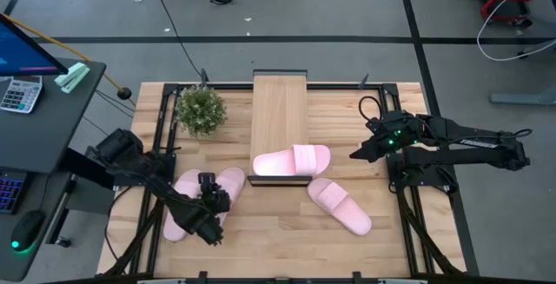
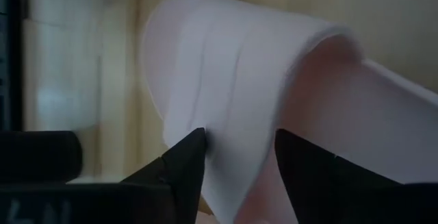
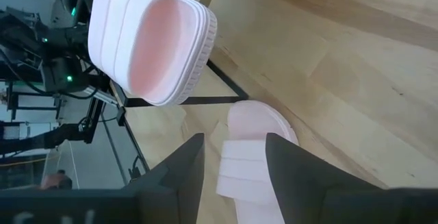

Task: Pick and place slides into the shelf
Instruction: Put the pink slide on the shelf

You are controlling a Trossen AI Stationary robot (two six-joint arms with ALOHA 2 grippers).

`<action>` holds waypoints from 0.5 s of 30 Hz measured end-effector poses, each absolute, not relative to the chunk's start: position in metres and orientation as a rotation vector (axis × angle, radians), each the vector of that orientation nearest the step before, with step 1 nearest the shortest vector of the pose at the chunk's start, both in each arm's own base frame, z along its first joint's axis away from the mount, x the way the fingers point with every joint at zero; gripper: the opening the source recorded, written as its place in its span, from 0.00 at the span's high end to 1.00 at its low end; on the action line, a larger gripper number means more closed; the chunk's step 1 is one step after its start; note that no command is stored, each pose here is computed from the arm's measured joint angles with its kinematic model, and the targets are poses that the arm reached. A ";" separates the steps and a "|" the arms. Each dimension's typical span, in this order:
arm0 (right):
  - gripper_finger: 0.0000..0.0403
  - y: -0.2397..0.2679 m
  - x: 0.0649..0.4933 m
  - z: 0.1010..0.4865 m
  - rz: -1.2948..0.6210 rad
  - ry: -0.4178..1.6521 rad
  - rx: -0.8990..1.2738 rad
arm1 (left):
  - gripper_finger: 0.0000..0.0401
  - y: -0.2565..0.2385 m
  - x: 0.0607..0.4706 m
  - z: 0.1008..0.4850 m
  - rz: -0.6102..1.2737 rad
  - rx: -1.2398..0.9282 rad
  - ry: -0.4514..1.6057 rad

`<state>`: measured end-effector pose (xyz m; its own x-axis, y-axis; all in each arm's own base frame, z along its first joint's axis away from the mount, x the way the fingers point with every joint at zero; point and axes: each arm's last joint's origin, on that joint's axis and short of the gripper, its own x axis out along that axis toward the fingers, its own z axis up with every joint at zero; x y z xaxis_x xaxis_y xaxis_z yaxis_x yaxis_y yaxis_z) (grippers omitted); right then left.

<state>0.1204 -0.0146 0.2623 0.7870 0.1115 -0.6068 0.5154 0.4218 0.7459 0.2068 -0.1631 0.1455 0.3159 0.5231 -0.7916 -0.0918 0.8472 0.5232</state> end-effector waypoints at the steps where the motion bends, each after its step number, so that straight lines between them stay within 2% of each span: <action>1: 0.60 -0.015 0.120 0.262 -0.277 0.646 1.126 | 0.57 -0.162 0.207 0.146 0.431 0.438 1.177; 5: 0.62 -0.015 0.120 0.262 -0.293 0.640 1.138 | 0.69 -0.158 0.208 0.147 0.471 0.481 1.140; 11: 0.65 -0.015 0.120 0.262 -0.300 0.637 1.144 | 0.95 -0.155 0.210 0.148 0.475 0.464 1.179; 15: 0.67 -0.015 0.120 0.262 -0.298 0.637 1.139 | 0.95 -0.157 0.209 0.159 0.498 0.441 1.246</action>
